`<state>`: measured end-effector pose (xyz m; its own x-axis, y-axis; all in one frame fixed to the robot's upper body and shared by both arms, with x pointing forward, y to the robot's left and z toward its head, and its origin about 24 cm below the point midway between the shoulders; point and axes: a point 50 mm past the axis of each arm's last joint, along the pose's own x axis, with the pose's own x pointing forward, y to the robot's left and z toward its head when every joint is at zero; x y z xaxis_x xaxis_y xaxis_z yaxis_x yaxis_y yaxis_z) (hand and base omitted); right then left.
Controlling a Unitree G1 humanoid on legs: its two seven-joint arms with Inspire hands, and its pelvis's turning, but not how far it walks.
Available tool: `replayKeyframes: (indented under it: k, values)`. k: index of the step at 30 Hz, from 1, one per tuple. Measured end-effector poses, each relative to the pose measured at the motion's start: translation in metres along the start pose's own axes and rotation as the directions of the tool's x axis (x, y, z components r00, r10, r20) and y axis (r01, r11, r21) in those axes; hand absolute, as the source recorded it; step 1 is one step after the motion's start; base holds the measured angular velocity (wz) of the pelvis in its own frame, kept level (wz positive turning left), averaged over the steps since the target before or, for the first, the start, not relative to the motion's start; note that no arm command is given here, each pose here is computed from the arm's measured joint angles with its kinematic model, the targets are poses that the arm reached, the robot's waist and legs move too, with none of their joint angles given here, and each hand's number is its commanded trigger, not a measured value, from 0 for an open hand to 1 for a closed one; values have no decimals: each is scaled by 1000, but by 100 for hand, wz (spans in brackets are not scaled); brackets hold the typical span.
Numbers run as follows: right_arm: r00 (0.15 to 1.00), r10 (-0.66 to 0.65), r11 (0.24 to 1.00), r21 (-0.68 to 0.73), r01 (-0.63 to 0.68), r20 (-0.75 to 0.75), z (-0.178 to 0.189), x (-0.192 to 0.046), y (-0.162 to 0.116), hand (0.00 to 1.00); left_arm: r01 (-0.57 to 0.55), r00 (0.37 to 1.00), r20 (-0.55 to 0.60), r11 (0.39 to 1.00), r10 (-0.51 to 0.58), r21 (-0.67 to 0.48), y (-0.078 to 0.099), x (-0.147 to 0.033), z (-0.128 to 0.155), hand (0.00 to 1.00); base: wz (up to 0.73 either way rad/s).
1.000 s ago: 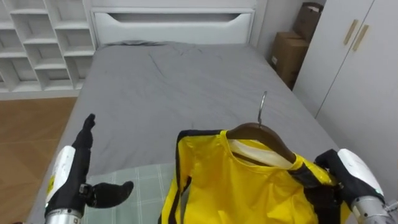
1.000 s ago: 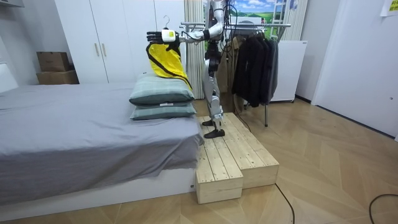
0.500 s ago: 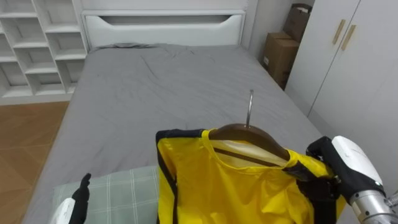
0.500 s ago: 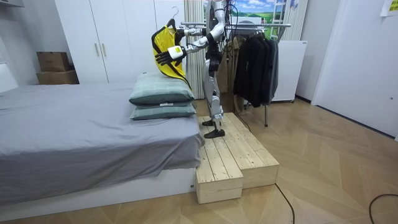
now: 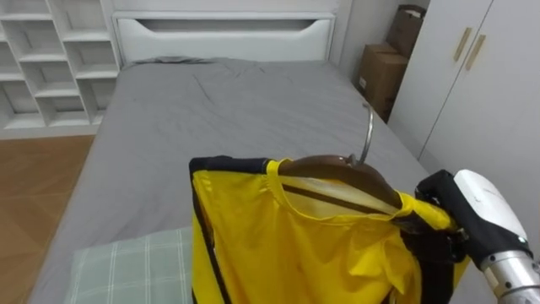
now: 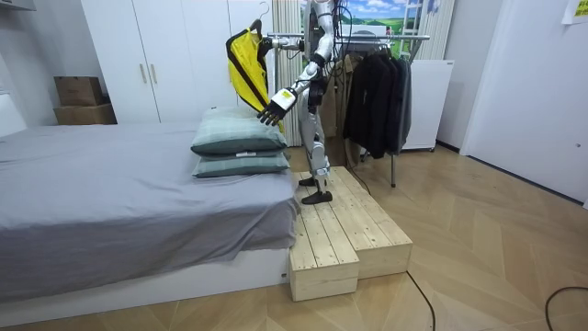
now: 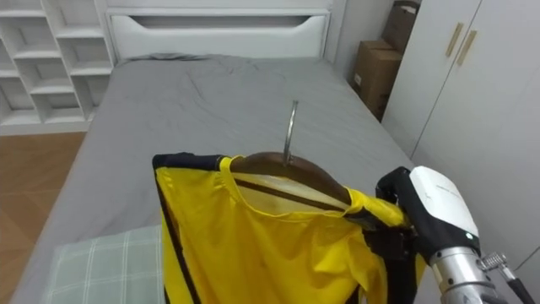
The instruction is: Hang clothes
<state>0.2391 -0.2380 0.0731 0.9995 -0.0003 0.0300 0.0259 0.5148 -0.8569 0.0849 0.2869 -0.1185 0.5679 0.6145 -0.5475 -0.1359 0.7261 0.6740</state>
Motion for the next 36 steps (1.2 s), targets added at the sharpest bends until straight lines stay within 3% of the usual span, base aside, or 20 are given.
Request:
replayKeyframes:
  k: [5, 11, 36]
  values:
    - [1000, -3, 1000, 0, 3, 3, 1, 0, -1, 100, -11, 990, -137, 999, 15, 30, 1, -16, -39, 0, 0]
    - [1000, -2, 1000, 0, 2, 4, 1, 0, -1, 100, -44, 981, -190, 999, 48, 25, 1, -23, -52, 0, 1]
    - [998, 42, 999, -9, -41, 42, 16, -1, 4, 100, 133, 972, -194, 991, -130, 7, -17, -15, -39, 0, 0]
